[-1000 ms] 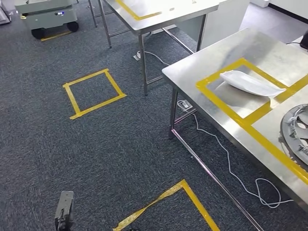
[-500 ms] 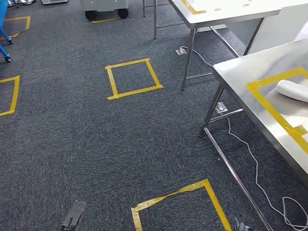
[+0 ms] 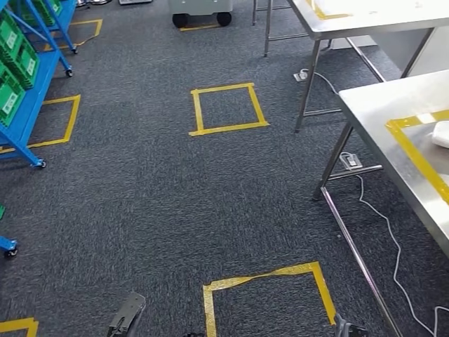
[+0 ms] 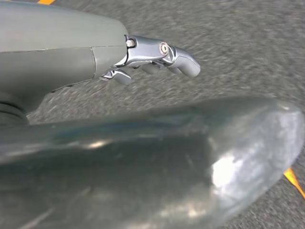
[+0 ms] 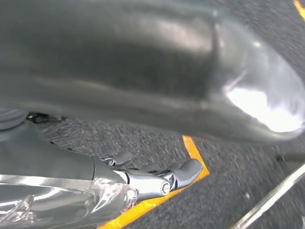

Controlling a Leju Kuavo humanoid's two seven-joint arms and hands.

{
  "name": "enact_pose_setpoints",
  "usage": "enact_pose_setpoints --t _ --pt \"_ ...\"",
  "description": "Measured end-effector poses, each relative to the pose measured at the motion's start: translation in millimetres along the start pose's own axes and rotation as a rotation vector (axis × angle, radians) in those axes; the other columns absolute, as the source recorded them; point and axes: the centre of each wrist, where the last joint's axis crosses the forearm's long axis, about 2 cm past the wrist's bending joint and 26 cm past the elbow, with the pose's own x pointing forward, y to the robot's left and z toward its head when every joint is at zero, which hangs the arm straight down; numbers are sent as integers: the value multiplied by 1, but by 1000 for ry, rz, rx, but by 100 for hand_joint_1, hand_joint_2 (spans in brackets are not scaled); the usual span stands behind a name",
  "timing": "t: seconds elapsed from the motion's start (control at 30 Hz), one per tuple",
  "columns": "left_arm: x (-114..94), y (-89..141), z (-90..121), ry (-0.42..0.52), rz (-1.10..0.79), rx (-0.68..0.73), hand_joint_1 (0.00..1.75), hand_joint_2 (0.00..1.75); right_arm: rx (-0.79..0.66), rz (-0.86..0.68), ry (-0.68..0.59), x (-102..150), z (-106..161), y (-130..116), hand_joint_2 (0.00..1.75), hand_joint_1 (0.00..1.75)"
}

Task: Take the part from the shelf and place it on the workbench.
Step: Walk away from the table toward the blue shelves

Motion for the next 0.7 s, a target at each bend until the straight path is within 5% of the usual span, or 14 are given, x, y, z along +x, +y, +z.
enact_pose_setpoints --t 0.7 --pt "4 -5 -1 0 -12 -8 0 0 -1 8 9 -2 1 -1 0 0"
